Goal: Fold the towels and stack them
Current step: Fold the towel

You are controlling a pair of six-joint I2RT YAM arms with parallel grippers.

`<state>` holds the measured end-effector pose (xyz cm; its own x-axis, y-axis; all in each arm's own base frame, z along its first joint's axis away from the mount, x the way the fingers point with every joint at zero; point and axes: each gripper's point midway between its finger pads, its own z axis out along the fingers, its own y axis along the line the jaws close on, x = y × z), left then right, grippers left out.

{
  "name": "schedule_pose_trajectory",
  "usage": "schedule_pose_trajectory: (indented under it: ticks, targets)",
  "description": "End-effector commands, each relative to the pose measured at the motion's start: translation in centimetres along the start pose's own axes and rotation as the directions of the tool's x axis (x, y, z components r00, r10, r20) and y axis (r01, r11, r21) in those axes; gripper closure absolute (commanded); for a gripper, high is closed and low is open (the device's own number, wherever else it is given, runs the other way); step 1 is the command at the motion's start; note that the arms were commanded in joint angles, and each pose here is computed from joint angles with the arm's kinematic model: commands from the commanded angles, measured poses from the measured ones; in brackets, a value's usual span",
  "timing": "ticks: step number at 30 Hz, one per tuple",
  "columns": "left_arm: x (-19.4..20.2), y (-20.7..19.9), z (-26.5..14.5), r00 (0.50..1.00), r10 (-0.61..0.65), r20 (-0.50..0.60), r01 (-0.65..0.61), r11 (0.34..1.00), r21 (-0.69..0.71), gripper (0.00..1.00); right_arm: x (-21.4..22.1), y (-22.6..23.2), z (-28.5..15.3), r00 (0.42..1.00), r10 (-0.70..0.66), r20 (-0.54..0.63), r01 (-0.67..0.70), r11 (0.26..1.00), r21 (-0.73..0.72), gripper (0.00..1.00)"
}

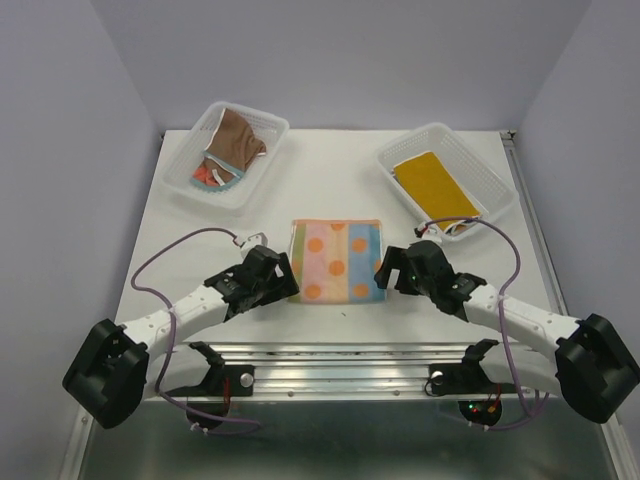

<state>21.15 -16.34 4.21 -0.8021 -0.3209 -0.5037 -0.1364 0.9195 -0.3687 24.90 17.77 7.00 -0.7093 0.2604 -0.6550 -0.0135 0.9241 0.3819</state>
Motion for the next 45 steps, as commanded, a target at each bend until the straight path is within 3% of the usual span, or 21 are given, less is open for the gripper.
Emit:
schedule_pose_trajectory:
  ticks: [1,6,10,13,15,16,17,19,26,29,30,31,37,45]
  targets:
    - [-0.5,-1.5,0.2,0.998,-0.058,0.026,0.056,0.996,0.069,0.04,1.9,0.5,-0.1,0.997,0.066,-0.042,-0.068,0.996,-0.054,0.0]
    - [0.6,-1.5,1.1,0.999,-0.042,-0.022,0.044,0.997,0.065,0.25,4.8,0.2,0.3,0.988,0.045,-0.147,-0.055,0.996,-0.065,0.06]
    - [1.6,-1.5,1.5,0.998,-0.036,-0.054,0.041,0.996,0.08,0.54,5.9,0.0,0.5,0.982,0.056,-0.179,-0.069,0.995,-0.067,0.12]
    - [1.8,-1.7,1.7,0.998,-0.025,-0.055,0.029,0.996,0.085,0.61,6.1,0.0,0.5,0.983,0.059,-0.177,-0.072,0.995,-0.068,0.23]
    - [1.9,-1.6,1.8,0.998,-0.016,-0.059,0.021,0.997,0.079,0.8,6.3,-0.2,0.5,0.981,0.063,-0.183,-0.075,0.996,-0.057,0.39]
    - [1.8,-1.7,1.8,0.998,-0.019,-0.059,0.023,0.997,0.077,0.95,6.5,-0.2,0.6,0.979,0.062,-0.194,-0.074,0.996,-0.056,0.44]
    - [1.9,-1.7,1.8,0.998,-0.021,-0.064,0.026,0.997,0.076,1.0,6.6,-0.1,0.5,0.977,0.065,-0.202,-0.079,0.995,-0.062,0.48]
    - [1.9,-1.6,1.8,0.998,-0.023,-0.064,0.028,0.997,0.076,1.0,6.9,0.0,0.4,0.974,0.072,-0.214,-0.088,0.994,-0.065,0.55]
    - [2.2,-1.7,1.5,0.997,-0.027,-0.068,0.033,0.996,0.087,1.0,8.6,0.2,-0.3,0.954,0.083,-0.287,-0.113,0.99,-0.089,0.67]
    - [2.3,-1.8,1.2,0.997,-0.029,-0.067,0.035,0.994,0.103,1.0,9.1,0.8,-0.5,0.95,0.081,-0.303,-0.125,0.984,-0.13,0.84]
    - [2.3,-1.8,1.1,0.997,-0.024,-0.069,0.031,0.994,0.106,1.0,9.1,1.0,-0.6,0.948,0.075,-0.308,-0.124,0.982,-0.144,0.97]
    - [1.9,-2.2,0.8,0.998,-0.012,-0.056,0.019,0.992,0.122,1.0,8.9,1.2,-0.8,0.951,0.074,-0.3,-0.124,0.981,-0.149,0.99]
    - [-0.8,-4.9,-1.1,1.0,0.026,0.01,-0.028,0.978,0.206,1.0,4.4,1.3,-0.8,0.984,0.061,-0.166,-0.076,0.994,-0.085,0.99]
    - [-5.0,-6.5,-1.5,0.993,0.022,0.114,-0.039,0.987,0.157,1.0,0.0,2.1,-0.1,0.998,0.039,-0.048,-0.04,0.999,-0.01,0.99]
